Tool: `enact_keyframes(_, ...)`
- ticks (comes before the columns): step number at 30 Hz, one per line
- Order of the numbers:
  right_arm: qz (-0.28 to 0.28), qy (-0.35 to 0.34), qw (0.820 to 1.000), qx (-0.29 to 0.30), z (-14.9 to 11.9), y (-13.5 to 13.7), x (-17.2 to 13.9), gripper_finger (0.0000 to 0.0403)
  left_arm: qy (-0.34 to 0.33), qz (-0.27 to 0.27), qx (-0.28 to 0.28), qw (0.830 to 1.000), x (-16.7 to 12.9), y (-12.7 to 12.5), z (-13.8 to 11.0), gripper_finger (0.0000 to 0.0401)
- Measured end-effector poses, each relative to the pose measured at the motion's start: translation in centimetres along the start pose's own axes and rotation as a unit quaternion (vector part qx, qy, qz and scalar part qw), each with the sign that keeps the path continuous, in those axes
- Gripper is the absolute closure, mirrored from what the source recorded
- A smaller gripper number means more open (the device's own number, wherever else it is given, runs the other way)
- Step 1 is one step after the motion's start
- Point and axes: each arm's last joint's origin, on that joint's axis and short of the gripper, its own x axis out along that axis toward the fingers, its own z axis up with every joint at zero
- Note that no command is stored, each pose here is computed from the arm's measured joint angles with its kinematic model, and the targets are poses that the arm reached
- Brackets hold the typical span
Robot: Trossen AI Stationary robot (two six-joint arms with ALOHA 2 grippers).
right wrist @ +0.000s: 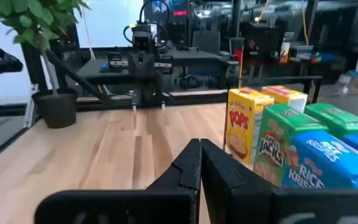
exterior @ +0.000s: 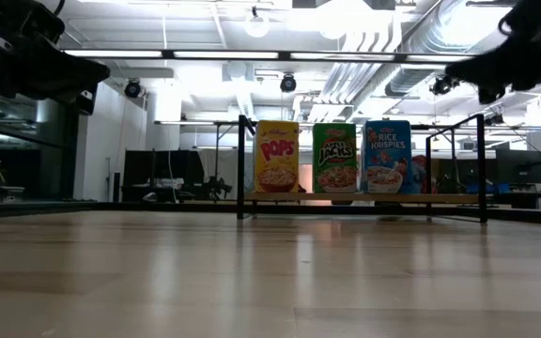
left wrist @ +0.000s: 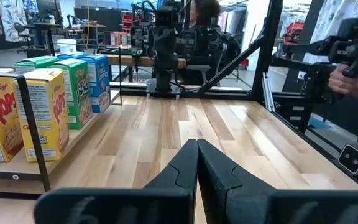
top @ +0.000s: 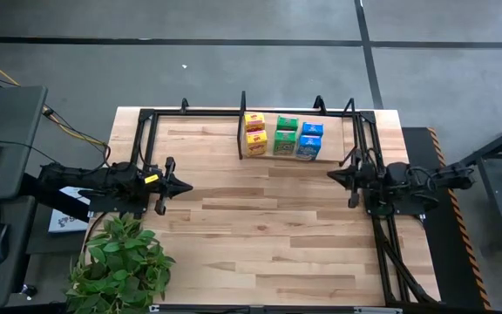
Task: Stack cereal on shelf
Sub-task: Return to Home Position
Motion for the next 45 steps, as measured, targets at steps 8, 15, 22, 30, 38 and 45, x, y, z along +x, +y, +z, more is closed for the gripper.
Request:
enact_keyframes(8,0.062,-0.031,0.998,-0.006,-2.0,0.3,1.0,0.0403,0.005,-0.001,0.001,1.000,0.1,0.0,0.0,0.0401)
enact_keyframes(15,0.048,-0.016,0.996,-0.069,-2.3,0.2,1.1,0.0403,0.005,-0.001,0.001,1.000,0.1,0.0,0.0,0.0401)
enact_keyframes(22,0.046,-0.016,0.995,-0.093,-2.3,0.1,1.1,0.0403,-0.008,-0.003,0.000,1.000,-0.1,0.0,0.2,0.0401)
enact_keyframes(30,0.047,-0.012,0.999,-0.019,-2.3,0.1,1.1,0.0403,-0.007,-0.003,0.000,1.000,-0.1,0.0,0.1,0.0400)
enact_keyframes(38,0.047,-0.029,0.998,0.007,-2.1,0.1,0.9,0.0403,-0.020,-0.005,0.000,1.000,-0.3,-0.1,0.3,0.0400)
enact_keyframes(45,0.047,-0.027,0.998,0.009,-2.1,0.1,0.9,0.0403,-0.023,-0.005,-0.001,1.000,-0.3,-0.1,0.4,0.0400)
